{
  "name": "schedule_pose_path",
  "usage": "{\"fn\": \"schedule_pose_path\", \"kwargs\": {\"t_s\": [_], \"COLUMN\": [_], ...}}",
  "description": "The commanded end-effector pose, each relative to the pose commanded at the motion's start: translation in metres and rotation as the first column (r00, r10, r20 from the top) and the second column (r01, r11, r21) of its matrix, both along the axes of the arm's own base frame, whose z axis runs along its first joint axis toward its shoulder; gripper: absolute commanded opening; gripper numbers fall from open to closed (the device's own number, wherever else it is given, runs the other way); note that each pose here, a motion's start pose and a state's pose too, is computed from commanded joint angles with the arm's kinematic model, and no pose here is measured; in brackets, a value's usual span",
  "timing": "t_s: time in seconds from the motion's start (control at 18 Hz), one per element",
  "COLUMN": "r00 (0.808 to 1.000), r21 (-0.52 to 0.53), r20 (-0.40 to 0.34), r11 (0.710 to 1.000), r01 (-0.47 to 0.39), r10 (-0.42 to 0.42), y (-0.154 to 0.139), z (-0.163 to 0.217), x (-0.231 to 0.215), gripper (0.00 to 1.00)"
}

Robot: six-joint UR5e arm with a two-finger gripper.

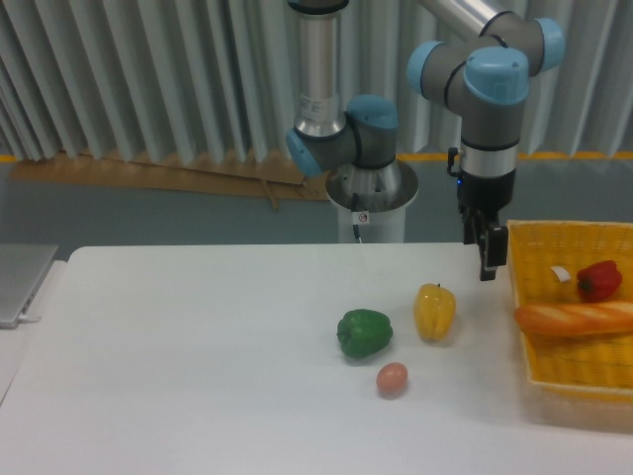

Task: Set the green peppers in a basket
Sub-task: 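Move the gripper from above the basket toward the green pepper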

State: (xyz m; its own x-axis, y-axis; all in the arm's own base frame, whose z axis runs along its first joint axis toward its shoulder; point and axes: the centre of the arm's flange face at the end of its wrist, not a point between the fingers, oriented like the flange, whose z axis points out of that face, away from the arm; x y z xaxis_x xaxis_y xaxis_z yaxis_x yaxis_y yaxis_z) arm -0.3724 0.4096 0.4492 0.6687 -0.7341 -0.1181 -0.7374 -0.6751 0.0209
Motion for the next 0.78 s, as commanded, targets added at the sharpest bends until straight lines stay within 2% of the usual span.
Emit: {"fn": "schedule_pose_path", "kwargs": {"t_s": [0.22, 0.67, 0.78], "r00": [1.000, 0.996, 0.997], "r21": [0.000, 0.003, 0.002], "r20": [0.004, 0.032, 0.031], "r11": [1.000, 0.997, 0.997], "r01": [0.004, -0.083, -0.077], "r10": [-0.004, 0.083, 0.077], "y": [0.002, 0.027, 0.030], "z": [-0.001, -0.016, -0.018], "x": [0.008, 0.038, 0.041], "gripper": [1.00, 1.00, 1.00]}}
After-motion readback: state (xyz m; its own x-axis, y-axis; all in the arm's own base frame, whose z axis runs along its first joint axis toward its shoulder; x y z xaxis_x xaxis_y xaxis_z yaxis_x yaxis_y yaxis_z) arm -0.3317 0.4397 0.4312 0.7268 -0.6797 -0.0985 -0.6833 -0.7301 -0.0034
